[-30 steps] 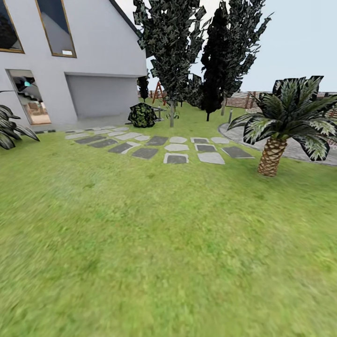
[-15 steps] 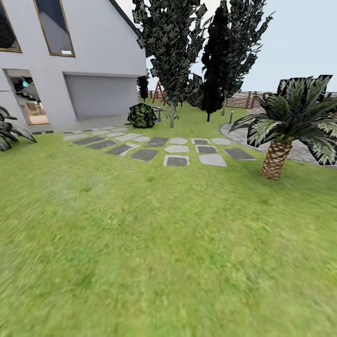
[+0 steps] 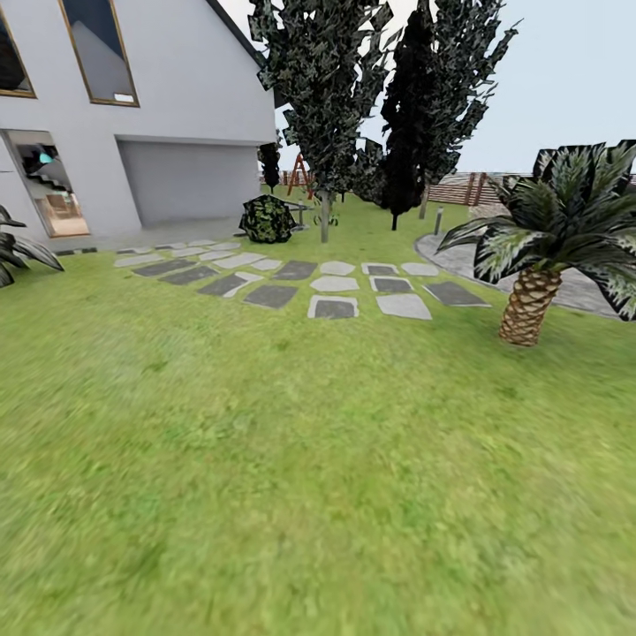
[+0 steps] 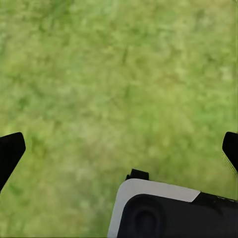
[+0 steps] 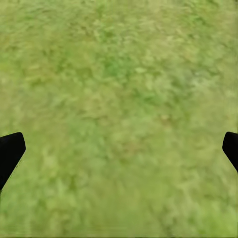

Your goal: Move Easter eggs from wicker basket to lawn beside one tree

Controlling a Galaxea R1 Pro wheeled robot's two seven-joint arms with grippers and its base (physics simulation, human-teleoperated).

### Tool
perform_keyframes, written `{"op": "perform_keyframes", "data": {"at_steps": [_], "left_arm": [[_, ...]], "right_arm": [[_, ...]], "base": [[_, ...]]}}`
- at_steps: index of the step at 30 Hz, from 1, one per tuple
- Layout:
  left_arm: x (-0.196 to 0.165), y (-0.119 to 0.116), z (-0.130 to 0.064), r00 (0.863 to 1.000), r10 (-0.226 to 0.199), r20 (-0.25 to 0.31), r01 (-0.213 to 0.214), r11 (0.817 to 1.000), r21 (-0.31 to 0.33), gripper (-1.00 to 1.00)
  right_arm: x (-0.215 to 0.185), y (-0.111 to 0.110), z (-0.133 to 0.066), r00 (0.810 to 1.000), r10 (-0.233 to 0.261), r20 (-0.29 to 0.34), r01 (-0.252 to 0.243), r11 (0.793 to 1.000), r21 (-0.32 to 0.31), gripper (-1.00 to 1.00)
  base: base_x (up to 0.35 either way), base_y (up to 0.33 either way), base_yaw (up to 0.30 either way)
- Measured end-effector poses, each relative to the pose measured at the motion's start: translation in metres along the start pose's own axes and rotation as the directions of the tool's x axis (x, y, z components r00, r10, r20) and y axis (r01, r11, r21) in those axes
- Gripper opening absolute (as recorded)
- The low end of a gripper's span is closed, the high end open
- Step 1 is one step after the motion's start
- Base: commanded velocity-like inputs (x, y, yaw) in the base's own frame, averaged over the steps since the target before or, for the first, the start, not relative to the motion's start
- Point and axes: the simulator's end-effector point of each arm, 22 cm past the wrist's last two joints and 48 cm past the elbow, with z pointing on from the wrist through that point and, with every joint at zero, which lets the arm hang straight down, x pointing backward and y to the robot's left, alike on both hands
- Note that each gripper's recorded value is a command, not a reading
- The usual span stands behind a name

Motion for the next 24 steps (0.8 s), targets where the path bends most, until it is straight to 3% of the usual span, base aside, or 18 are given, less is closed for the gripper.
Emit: {"op": "perform_keyframes", "data": {"at_steps": [24], "left_arm": [[0.0008,0.0006,-0.0001,1.000,-0.001,-0.003,0.001,1.000,-0.002,1.00]], "right_arm": [[-0.0009,-0.0003,0.0003,1.000,-0.002,0.002,0.002,1.000,-0.001,1.00]], "base": [[0.339,0.000,0.000]]}}
